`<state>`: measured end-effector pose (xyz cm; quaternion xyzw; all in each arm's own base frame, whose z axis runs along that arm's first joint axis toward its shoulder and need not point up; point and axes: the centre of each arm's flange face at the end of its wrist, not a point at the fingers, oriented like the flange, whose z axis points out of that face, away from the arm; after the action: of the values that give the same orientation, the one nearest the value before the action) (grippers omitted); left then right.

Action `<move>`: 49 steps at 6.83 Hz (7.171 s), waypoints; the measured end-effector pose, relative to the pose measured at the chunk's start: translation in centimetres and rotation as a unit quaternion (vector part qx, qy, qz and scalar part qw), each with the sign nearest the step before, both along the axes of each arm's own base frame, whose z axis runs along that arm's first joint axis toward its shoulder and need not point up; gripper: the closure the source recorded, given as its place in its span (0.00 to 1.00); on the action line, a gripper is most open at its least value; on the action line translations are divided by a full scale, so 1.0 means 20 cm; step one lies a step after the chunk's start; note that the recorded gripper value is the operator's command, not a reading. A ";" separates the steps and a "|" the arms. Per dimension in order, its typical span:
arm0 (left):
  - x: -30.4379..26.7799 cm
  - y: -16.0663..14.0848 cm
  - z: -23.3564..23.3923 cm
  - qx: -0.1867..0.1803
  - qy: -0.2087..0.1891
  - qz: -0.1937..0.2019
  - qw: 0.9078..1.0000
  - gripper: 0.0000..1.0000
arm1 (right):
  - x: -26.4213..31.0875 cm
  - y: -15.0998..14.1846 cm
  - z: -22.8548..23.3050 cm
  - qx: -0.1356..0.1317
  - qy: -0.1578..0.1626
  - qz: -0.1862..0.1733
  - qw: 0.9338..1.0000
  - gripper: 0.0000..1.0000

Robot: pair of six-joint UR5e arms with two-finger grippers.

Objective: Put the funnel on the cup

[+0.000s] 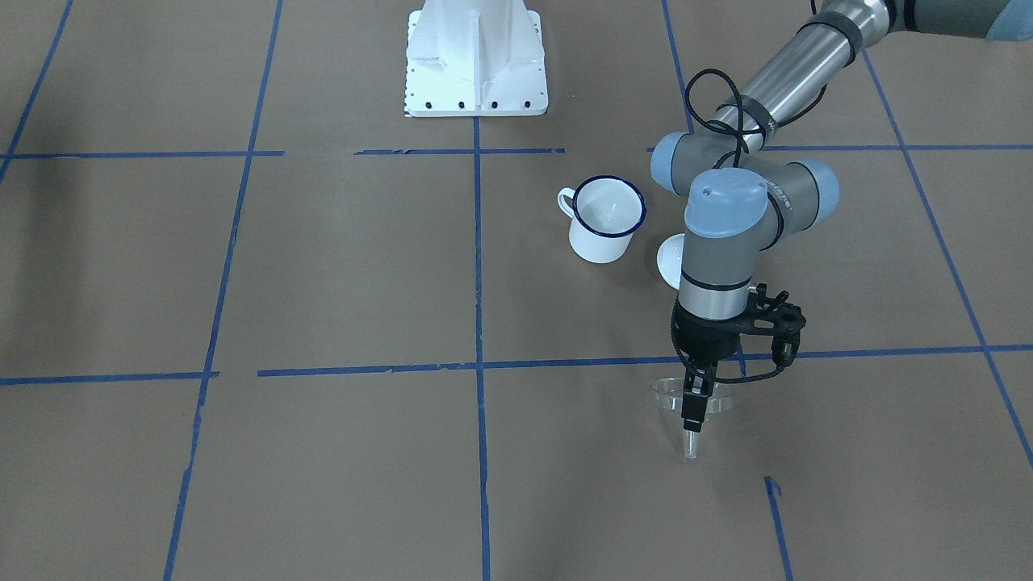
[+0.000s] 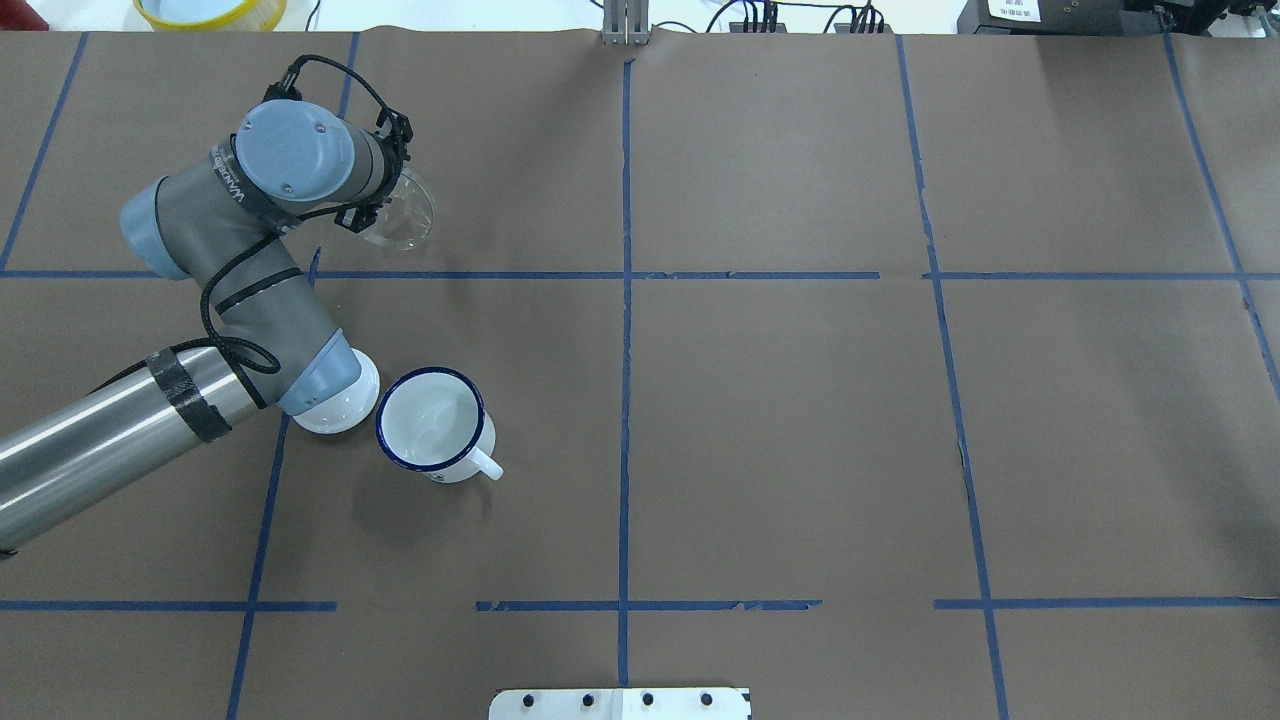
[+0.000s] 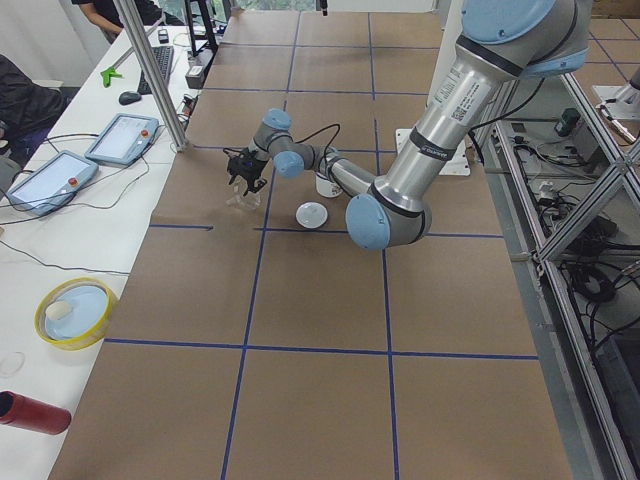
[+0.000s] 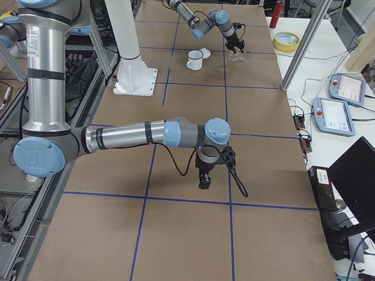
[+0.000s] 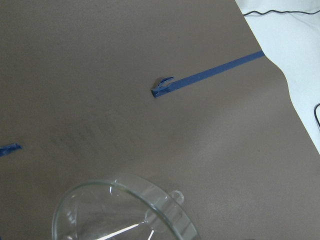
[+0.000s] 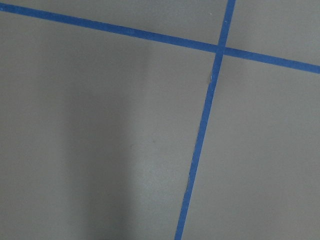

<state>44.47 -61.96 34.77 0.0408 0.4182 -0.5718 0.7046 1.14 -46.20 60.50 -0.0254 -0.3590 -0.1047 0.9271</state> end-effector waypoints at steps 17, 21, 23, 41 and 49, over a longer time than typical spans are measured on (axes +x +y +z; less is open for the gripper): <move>-0.07 1.11 -1.03 0.007 -0.162 0.384 0.909 1.00 | 0.00 0.00 0.00 0.000 0.000 0.000 1.000 0.00; 0.14 1.21 -0.95 0.003 -0.199 0.405 0.892 0.01 | 0.00 0.00 0.00 0.000 0.000 0.000 1.000 0.00; 0.17 1.20 -0.91 0.010 -0.215 0.414 0.885 0.00 | 0.00 0.00 0.00 0.000 0.000 0.000 1.000 0.00; -2.47 0.45 1.37 0.245 -0.174 0.587 0.752 0.00 | 0.00 0.00 0.00 0.000 0.000 0.000 1.000 0.00; -2.52 0.59 1.53 0.249 -0.131 0.574 0.769 0.00 | 0.00 0.00 0.00 0.000 0.000 0.000 1.000 0.00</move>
<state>-5.93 -50.14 65.41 0.0418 0.3955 0.0744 0.9145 1.13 -46.21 60.53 -0.0255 -0.3590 -0.1047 0.9271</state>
